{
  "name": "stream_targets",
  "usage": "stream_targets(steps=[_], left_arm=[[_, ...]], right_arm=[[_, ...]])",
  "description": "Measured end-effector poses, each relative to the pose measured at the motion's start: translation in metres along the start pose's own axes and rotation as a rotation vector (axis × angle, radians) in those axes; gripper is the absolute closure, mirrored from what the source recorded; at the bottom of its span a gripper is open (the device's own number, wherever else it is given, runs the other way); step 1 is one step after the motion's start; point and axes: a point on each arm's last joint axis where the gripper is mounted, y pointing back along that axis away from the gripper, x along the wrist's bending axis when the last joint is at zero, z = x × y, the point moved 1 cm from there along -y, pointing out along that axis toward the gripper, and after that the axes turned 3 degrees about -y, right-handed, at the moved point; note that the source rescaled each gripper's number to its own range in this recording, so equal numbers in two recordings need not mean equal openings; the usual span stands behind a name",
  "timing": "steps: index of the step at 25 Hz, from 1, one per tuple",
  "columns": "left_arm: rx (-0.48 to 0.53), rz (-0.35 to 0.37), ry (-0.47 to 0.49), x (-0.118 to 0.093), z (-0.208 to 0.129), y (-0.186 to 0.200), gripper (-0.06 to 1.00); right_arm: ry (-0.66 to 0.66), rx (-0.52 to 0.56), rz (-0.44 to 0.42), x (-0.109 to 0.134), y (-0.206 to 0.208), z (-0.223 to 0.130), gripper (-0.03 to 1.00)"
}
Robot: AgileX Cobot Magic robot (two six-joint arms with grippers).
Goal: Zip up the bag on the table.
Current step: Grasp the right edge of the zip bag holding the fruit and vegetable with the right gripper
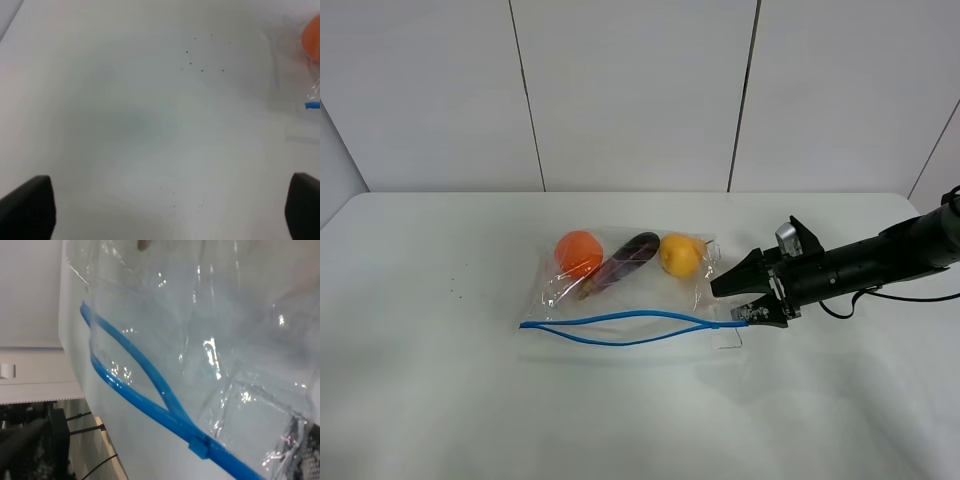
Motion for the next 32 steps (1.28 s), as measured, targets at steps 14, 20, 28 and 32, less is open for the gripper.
stream_targets(steps=[14,20,28,32], left_arm=[[0.000,0.000,0.000,0.0000,0.0000,0.0000,-0.05],[0.000,0.000,0.000,0.0000,0.0000,0.0000,-0.05],[0.000,0.000,0.000,0.0000,0.0000,0.0000,-0.05],[0.000,0.000,0.000,0.0000,0.0000,0.0000,-0.05]], right_arm=[[-0.004,0.020,-0.003,0.0033,-0.0084,-0.0014,-0.03],[-0.004,0.015,-0.013,0.0024,-0.0084,-0.0009,0.07],[-0.010,0.001,-0.020,0.0017,-0.0084,0.0006,0.26],[-0.013,-0.004,-0.020,0.0016,-0.0084,0.0010,0.39]])
